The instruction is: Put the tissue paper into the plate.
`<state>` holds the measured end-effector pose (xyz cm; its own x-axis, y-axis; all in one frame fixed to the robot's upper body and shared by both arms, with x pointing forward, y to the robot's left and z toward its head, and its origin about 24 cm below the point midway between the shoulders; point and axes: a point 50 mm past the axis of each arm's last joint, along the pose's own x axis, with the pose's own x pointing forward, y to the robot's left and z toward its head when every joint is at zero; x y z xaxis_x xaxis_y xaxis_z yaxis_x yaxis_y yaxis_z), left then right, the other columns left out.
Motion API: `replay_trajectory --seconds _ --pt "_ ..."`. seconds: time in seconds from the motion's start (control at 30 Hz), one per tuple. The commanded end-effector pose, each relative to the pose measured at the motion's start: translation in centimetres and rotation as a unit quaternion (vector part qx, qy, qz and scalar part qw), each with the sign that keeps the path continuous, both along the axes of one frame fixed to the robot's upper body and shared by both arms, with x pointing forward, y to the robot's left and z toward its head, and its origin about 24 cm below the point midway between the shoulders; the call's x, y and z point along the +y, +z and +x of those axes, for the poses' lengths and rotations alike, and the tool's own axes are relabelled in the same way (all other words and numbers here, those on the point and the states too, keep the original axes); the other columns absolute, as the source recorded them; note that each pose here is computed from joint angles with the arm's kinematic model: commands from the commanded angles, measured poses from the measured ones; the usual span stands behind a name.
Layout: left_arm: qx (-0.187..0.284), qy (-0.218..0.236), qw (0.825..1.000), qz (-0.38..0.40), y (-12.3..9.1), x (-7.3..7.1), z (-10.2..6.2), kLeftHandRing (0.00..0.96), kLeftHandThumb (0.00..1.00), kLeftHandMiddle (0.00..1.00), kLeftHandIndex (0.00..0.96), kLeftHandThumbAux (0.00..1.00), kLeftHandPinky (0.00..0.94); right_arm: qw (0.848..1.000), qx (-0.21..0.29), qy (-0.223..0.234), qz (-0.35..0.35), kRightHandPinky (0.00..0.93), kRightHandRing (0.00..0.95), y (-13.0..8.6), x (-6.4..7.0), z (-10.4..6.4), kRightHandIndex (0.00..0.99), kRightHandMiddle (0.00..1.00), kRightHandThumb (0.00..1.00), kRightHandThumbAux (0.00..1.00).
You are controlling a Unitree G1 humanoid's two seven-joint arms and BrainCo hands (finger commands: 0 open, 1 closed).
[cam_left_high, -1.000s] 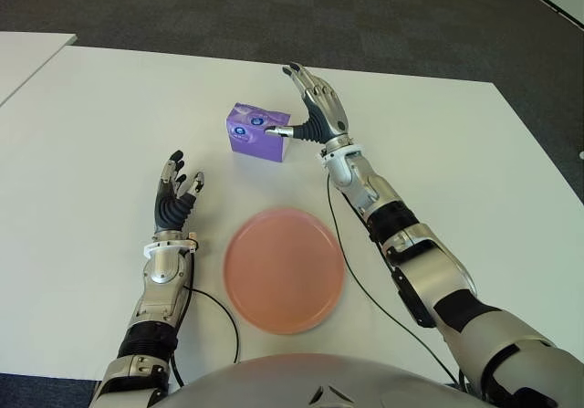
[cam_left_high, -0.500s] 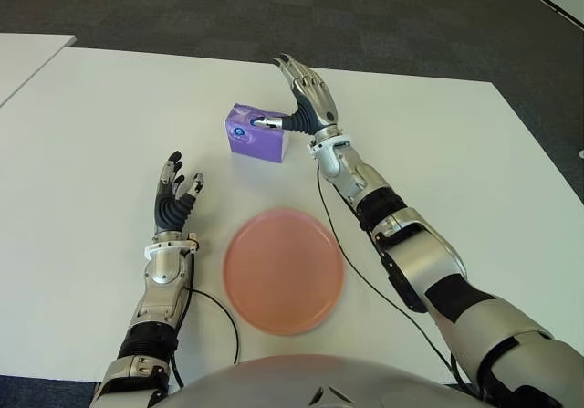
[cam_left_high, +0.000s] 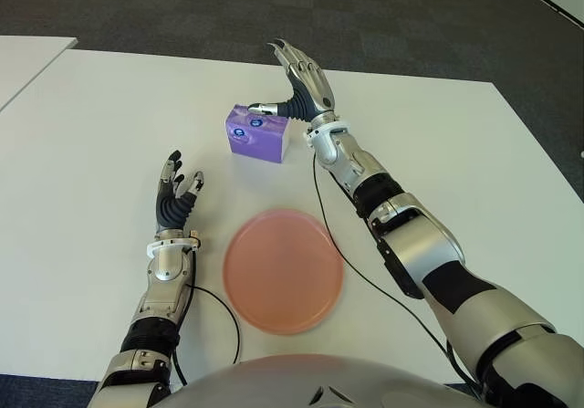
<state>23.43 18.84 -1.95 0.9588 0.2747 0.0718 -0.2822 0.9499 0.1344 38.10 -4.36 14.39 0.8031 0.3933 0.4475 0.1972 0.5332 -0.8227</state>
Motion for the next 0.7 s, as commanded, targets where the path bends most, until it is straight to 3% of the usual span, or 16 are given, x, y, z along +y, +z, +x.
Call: replay_trajectory --seconds 0.03,0.27,0.7 --pt "0.09 0.004 0.996 -0.015 -4.1 -1.2 -3.1 0.0 0.0 0.0 0.0 0.539 0.0 1.0 0.02 0.006 0.002 0.0 0.0 0.0 0.6 0.3 0.0 0.0 0.195 0.393" --pt "0.092 0.009 0.996 -0.014 -4.1 -1.1 -3.3 0.0 0.0 0.0 0.0 0.52 0.0 0.999 0.042 -0.005 -0.012 0.0 0.0 -0.4 1.0 0.6 0.0 0.0 0.205 0.399" --pt "0.089 0.0 0.996 -0.014 -3.6 -1.3 -4.3 0.0 0.0 0.0 0.0 0.547 0.0 0.99 0.104 -0.046 -0.081 0.0 0.0 -2.1 0.5 1.3 0.0 0.0 0.203 0.408"
